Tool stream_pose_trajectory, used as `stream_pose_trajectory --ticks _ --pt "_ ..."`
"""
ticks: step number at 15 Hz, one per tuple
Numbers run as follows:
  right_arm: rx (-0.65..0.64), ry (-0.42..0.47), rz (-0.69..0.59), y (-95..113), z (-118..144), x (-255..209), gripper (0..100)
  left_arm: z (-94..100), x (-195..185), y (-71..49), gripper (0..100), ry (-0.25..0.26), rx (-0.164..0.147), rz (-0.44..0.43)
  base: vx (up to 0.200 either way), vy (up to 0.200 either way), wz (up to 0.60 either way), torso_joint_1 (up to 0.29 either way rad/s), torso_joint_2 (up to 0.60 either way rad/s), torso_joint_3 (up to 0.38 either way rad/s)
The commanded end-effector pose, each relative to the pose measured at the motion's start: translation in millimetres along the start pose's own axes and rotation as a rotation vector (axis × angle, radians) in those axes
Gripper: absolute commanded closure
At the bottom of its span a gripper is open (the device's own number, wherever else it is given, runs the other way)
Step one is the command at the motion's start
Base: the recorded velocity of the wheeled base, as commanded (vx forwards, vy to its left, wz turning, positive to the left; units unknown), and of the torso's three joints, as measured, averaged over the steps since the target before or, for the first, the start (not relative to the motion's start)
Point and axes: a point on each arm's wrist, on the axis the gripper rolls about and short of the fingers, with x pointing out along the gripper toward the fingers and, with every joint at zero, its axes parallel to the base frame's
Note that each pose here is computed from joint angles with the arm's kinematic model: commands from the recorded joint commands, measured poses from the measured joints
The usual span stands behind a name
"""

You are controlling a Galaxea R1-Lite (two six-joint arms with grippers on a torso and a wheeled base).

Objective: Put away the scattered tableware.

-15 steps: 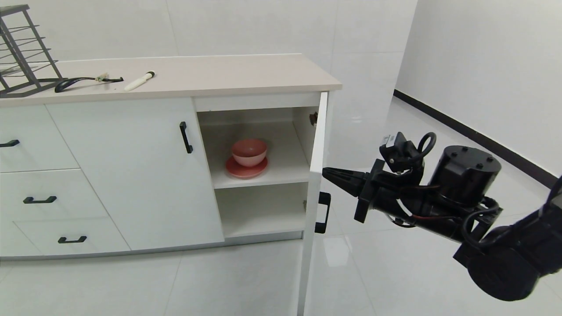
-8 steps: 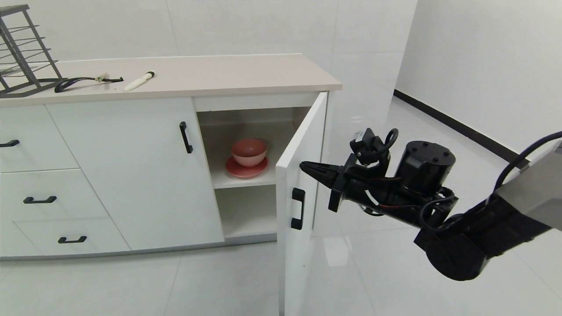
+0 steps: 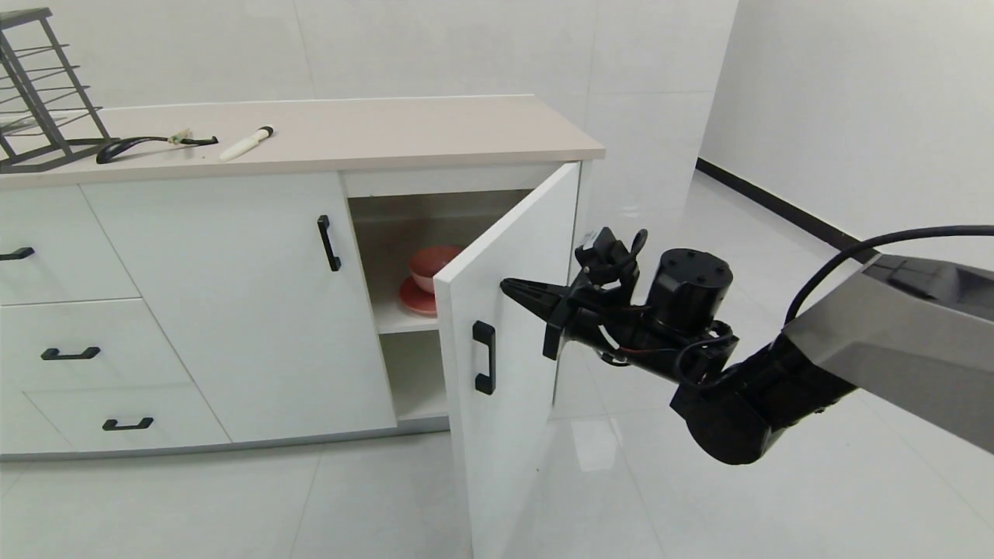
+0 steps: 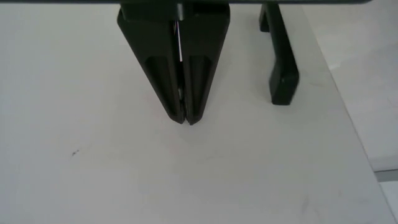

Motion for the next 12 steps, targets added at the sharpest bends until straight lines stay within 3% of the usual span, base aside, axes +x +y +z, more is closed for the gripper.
stream_pose_trajectory --ticks 1,9,12 --pt "0.005 0.008 0.002 -7 -23 17 100 0.0 0 0.0 0 0.0 -0.001 0.0 0.0 0.0 0.0 0.0 0.0 0.0" --pt "-0.003 -0.101 -0.09 -38 -66 67 100 0.0 0 0.0 0 0.0 -0.001 0.0 0.0 0.0 0.0 0.0 0.0 0.0" --pt "-0.015 -0.134 -0.109 -44 -66 70 100 0.0 0 0.0 0 0.0 -0.001 0.0 0.0 0.0 0.0 0.0 0.0 0.0"
